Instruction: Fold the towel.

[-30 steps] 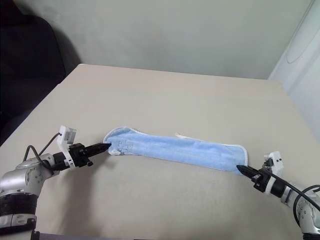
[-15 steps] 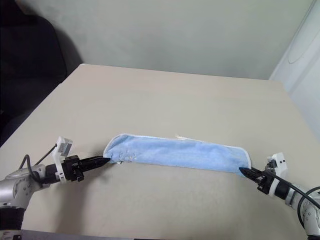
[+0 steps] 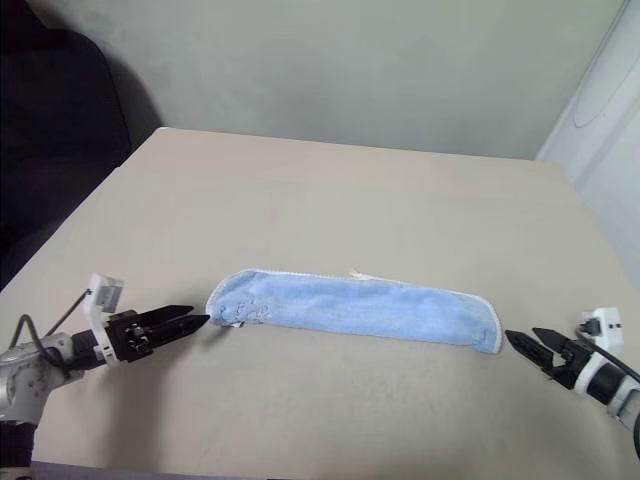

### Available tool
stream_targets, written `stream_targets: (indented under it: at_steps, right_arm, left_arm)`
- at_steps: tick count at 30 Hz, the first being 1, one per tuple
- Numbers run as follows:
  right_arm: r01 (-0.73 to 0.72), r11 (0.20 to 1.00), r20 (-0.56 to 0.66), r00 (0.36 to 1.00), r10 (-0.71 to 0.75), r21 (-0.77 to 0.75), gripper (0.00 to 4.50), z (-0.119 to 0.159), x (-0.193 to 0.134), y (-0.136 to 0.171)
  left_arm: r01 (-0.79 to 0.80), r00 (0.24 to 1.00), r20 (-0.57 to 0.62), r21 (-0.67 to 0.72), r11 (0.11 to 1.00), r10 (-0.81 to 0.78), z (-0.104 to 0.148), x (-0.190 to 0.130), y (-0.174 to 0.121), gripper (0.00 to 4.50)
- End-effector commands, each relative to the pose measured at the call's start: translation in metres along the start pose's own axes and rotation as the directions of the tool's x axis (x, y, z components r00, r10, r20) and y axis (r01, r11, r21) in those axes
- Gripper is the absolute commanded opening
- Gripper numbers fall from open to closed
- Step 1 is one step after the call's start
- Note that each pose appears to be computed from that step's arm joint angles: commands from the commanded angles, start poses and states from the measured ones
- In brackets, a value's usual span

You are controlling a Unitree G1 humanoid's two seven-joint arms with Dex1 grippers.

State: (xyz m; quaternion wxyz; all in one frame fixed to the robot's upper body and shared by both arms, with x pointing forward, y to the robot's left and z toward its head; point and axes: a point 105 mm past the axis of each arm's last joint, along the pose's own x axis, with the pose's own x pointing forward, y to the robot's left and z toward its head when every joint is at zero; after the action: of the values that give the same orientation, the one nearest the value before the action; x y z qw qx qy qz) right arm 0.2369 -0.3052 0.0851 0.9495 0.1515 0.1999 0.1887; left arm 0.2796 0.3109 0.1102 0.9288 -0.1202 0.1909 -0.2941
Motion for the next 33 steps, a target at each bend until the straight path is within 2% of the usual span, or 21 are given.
stream_targets:
  at_steps: [1, 4, 8, 14, 22, 33]
  right_arm:
    - [0.010, 1.000, 0.052, 0.999, -0.010, 0.010, 4.49, 0.013, -0.011, 0.002]
    - [-0.053, 0.986, 0.085, 0.996, 0.040, 0.158, 4.49, 0.011, -0.022, 0.021]
    - [-0.100, 0.961, 0.104, 0.992, 0.075, 0.258, 4.49, 0.007, -0.022, 0.045]
    - [-0.047, 0.909, 0.054, 0.998, 0.027, 0.414, 4.49, -0.017, -0.006, 0.062]
    - [0.023, 0.817, 0.026, 0.999, -0.046, 0.576, 4.49, -0.034, 0.008, 0.057]
    - [0.015, 0.762, 0.068, 0.995, -0.077, 0.647, 4.49, -0.024, 0.044, 0.050]
  left_arm:
    - [-0.036, 0.989, 0.145, 0.014, 0.999, 0.034, 0.029, -0.009, 0.005, 4.27]
    - [-0.037, 0.961, 0.276, 0.030, 0.999, 0.027, 0.057, -0.003, -0.001, 4.27]
    - [0.016, 0.962, 0.272, 0.071, 0.997, -0.035, 0.058, 0.012, -0.018, 4.27]
    - [0.109, 0.951, 0.281, 0.082, 0.991, -0.128, 0.054, 0.033, -0.035, 4.27]
    - [0.242, 0.921, 0.284, 0.117, 0.963, -0.266, 0.062, 0.063, -0.077, 4.27]
    - [0.290, 0.910, 0.280, 0.099, 0.952, -0.306, 0.055, 0.077, -0.092, 4.27]
